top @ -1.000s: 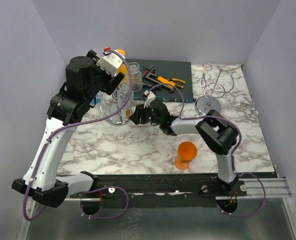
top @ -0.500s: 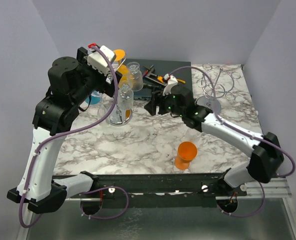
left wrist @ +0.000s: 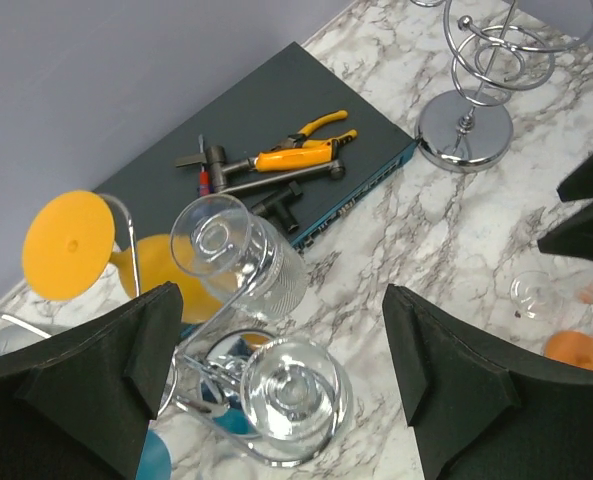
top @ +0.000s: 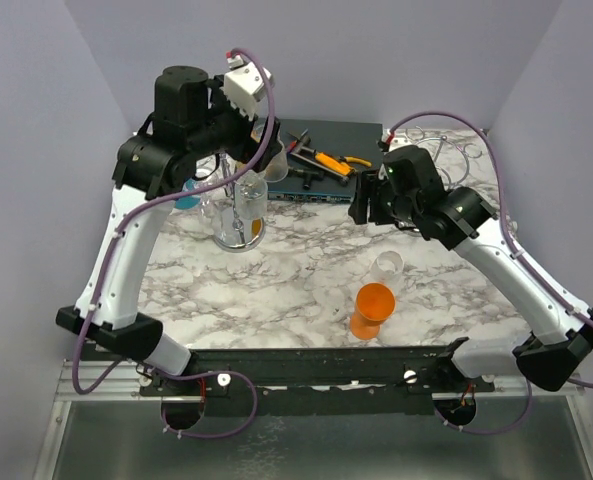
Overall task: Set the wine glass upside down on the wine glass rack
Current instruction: Pick up the wine glass at the center of the board, then turn the wine glass upside down at the wine rack.
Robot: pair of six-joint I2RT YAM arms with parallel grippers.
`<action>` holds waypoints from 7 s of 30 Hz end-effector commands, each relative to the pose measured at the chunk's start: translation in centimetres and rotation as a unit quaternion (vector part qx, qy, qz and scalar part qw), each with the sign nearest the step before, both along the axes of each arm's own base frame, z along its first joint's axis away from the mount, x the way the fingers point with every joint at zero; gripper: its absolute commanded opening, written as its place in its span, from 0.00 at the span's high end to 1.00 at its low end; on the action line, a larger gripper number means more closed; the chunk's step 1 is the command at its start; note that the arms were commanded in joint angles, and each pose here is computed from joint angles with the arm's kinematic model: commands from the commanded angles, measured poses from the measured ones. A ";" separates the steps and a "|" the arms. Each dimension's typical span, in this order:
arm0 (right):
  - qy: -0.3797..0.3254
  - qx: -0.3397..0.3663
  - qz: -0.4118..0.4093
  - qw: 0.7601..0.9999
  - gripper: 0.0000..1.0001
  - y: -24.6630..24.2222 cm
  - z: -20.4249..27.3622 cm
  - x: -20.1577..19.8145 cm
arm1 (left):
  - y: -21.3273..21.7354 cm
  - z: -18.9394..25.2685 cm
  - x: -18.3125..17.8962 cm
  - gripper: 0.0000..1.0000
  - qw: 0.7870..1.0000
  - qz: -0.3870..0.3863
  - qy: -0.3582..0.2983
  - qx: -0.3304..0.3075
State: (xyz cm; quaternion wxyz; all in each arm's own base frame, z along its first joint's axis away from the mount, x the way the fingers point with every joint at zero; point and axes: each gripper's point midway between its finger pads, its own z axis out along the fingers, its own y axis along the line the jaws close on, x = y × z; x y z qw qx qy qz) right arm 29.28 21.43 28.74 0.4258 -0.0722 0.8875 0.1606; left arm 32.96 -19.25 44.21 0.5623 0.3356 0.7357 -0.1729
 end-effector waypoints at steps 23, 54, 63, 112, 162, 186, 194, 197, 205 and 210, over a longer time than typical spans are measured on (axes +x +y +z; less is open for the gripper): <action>0.210 -0.053 0.001 0.976 0.44 -4.0 -8.4 -9.4 | -14.3 -3.5 -1.0 0.08 0.991 -0.116 0.008 0.060; -0.205 0.136 -0.106 0.963 1.00 -8.2 12.3 -4.5 | -16.5 -3.3 -3.7 0.01 0.987 -0.137 0.071 -0.047; -0.286 0.234 -0.032 0.929 1.00 -7.0 18.0 -7.1 | -17.0 -4.4 -4.7 0.01 0.972 -0.206 0.094 -0.065; -0.145 0.213 0.032 0.966 0.03 -4.2 4.3 -9.1 | -15.2 -1.1 1.1 1.00 0.851 -0.232 -0.421 0.211; -0.252 -0.010 -0.269 0.930 0.14 -21.3 9.6 14.1 | -24.9 -8.8 7.7 1.00 0.600 -0.283 -0.673 0.327; -0.240 -0.009 -0.303 0.922 0.12 -23.1 8.1 13.5 | -28.7 -10.0 8.3 1.00 0.587 -0.301 -0.687 0.305; -0.236 -0.017 -0.309 0.921 0.12 -23.5 7.4 13.4 | -29.3 -10.5 8.7 1.00 0.584 -0.302 -0.688 0.307; -0.232 -0.021 -0.311 0.921 0.12 -23.6 7.0 13.6 | -29.5 -10.5 8.4 1.00 0.583 -0.303 -0.689 0.306; -0.230 -0.022 -0.312 0.921 0.12 -23.7 6.7 13.8 | -29.5 -10.2 6.8 1.00 0.575 -0.308 -0.694 0.305; -0.232 -0.026 -0.315 0.920 0.12 -24.0 6.7 13.7 | -28.1 -10.8 6.2 1.00 0.582 -0.307 -0.682 0.319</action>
